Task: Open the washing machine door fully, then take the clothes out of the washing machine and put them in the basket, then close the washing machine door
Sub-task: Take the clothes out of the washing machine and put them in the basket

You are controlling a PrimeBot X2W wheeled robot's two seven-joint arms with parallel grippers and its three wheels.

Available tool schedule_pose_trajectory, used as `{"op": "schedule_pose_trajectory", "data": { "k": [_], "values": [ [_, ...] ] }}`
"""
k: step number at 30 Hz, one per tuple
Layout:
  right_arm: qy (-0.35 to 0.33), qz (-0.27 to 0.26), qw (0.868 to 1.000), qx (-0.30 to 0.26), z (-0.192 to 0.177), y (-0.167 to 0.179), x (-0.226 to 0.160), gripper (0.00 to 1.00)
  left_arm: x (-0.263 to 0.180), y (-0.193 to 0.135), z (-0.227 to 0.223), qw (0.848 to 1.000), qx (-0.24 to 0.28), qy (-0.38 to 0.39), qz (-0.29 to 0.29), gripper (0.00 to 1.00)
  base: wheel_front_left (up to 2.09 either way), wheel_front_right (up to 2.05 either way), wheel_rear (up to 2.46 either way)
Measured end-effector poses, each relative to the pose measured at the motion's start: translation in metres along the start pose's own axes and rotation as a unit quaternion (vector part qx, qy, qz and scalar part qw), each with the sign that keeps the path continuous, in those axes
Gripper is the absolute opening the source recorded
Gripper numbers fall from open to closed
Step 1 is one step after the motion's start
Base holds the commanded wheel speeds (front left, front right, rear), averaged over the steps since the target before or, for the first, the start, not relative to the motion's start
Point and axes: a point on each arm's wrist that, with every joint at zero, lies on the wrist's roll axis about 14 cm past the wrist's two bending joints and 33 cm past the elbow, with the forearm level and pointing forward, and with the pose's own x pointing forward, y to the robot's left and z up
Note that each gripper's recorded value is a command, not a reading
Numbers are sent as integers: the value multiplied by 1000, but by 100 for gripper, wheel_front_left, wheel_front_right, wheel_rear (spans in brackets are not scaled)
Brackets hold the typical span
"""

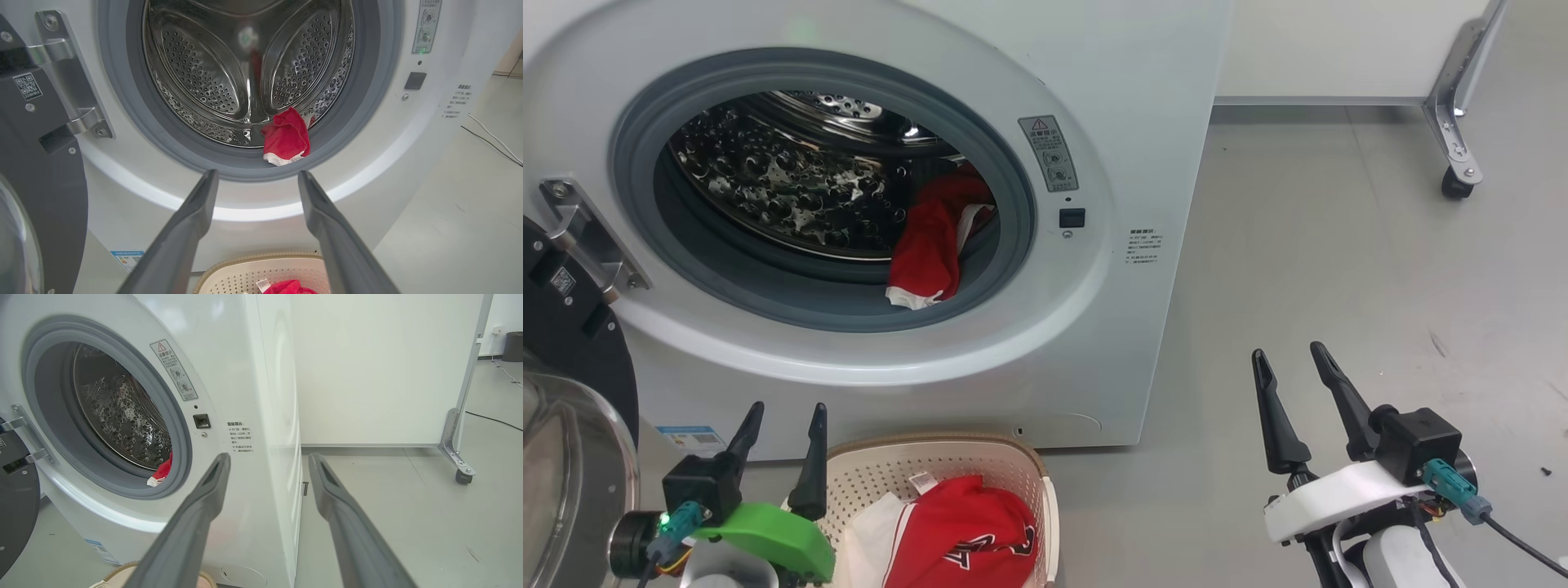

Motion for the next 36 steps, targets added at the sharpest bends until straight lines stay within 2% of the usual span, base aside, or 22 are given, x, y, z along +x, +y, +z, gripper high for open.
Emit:
{"op": "schedule_pose_trajectory", "data": {
  "k": [6, 36],
  "values": [
    [-3, 1, 1000, 0, 2, 1, 0, 100, -4, -9, 6, 1000, -13, -16, -2, 100, 0, 0, 0],
    [5, 0, 1000, 3, -3, 0, -4, 100, -14, -11, 15, 999, -11, -36, -1, 100, 0, 0, 0]
  ]
}}
